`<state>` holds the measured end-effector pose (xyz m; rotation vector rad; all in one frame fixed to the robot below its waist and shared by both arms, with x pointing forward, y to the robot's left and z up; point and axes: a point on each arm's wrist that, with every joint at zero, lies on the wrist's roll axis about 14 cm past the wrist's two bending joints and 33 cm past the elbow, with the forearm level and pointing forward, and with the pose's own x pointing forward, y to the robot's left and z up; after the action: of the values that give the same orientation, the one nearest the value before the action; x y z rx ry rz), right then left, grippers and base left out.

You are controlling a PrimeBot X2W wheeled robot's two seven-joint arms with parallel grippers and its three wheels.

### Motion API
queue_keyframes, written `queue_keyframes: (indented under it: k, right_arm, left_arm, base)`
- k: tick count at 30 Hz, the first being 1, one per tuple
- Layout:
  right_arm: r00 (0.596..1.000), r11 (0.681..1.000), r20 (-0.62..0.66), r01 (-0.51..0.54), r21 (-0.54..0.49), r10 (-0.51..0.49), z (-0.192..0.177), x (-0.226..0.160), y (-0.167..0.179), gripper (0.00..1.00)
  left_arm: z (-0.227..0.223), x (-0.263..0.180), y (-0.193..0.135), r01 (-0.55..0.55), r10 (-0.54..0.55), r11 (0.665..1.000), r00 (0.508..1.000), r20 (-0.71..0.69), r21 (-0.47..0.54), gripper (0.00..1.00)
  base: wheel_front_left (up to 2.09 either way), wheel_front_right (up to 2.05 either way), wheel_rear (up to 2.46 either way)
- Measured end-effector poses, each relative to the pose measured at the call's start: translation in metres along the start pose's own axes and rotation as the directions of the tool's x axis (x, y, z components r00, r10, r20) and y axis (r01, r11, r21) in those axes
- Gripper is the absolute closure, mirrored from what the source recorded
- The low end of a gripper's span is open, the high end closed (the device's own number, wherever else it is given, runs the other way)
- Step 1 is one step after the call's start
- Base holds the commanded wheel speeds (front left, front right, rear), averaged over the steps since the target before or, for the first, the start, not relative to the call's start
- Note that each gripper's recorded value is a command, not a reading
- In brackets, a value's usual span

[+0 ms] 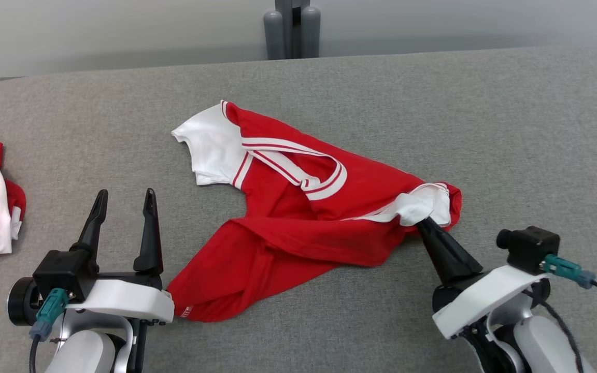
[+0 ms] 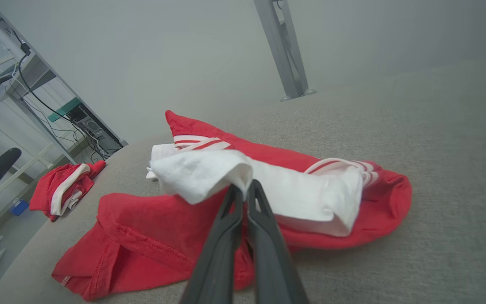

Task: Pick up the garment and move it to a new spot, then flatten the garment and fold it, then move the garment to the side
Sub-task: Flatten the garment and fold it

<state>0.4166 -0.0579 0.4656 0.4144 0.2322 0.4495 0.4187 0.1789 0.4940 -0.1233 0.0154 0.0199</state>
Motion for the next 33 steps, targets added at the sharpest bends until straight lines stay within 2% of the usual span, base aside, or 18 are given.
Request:
queue_keyframes:
  k: [3,8,14,19,25,30,31,32,33]
  right_arm:
    - [0.995,0.994,0.064,0.065,0.082,-0.071,0.018,-0.009,-0.019,1.0]
    - [0.97,0.96,0.118,0.183,0.212,-0.211,0.031,-0.027,-0.061,1.0]
    - [0.926,0.911,0.106,0.326,0.254,-0.361,0.024,-0.043,-0.11,1.0]
    - [0.886,0.879,0.118,0.414,0.237,-0.449,0.024,-0.052,-0.144,1.0]
    - [0.869,0.872,0.132,0.447,0.2,-0.476,0.036,-0.043,-0.164,1.0]
    - [0.873,0.883,0.142,0.45,0.135,-0.467,0.049,-0.024,-0.174,1.0]
    - [0.874,0.882,0.125,0.457,0.115,-0.47,0.047,-0.019,-0.178,0.53]
    - [0.875,0.882,0.112,0.461,0.102,-0.471,0.044,-0.018,-0.178,0.0]
    - [0.878,0.883,0.102,0.46,0.094,-0.468,0.041,-0.016,-0.178,0.0]
  left_arm:
    - [0.002,0.002,-0.007,0.025,-0.025,1.0,1.0,0.003,0.0,0.0]
    - [0.003,0.005,-0.016,0.058,-0.057,0.998,0.998,-0.004,0.01,0.0]
    - [0.001,0.005,-0.023,0.079,-0.079,0.997,0.997,-0.013,0.008,0.0]
    - [-0.001,0.004,-0.024,0.084,-0.084,0.996,0.996,-0.02,0.005,0.0]
    - [-0.006,0.005,-0.025,0.089,-0.089,0.996,0.995,-0.036,0.005,0.0]
    - [-0.006,0.011,-0.027,0.097,-0.097,0.995,0.995,-0.032,0.004,0.0]
    - [-0.009,0.012,-0.026,0.095,-0.095,0.995,0.995,-0.041,0.005,0.0]
    - [-0.01,0.011,-0.026,0.096,-0.096,0.995,0.994,-0.043,0.005,0.0]
    - [-0.01,0.012,-0.026,0.095,-0.095,0.995,0.994,-0.044,0.004,0.0]
  base:
    - [0.0,0.0,0.0]
    - [0.0,0.0,0.0]
    - [0.0,0.0,0.0]
    - [0.0,0.0,0.0]
    - [0.0,0.0,0.0]
    - [0.0,0.0,0.0]
    - [0.0,0.0,0.0]
    - [0.0,0.0,0.0]
    - [0.0,0.0,0.0]
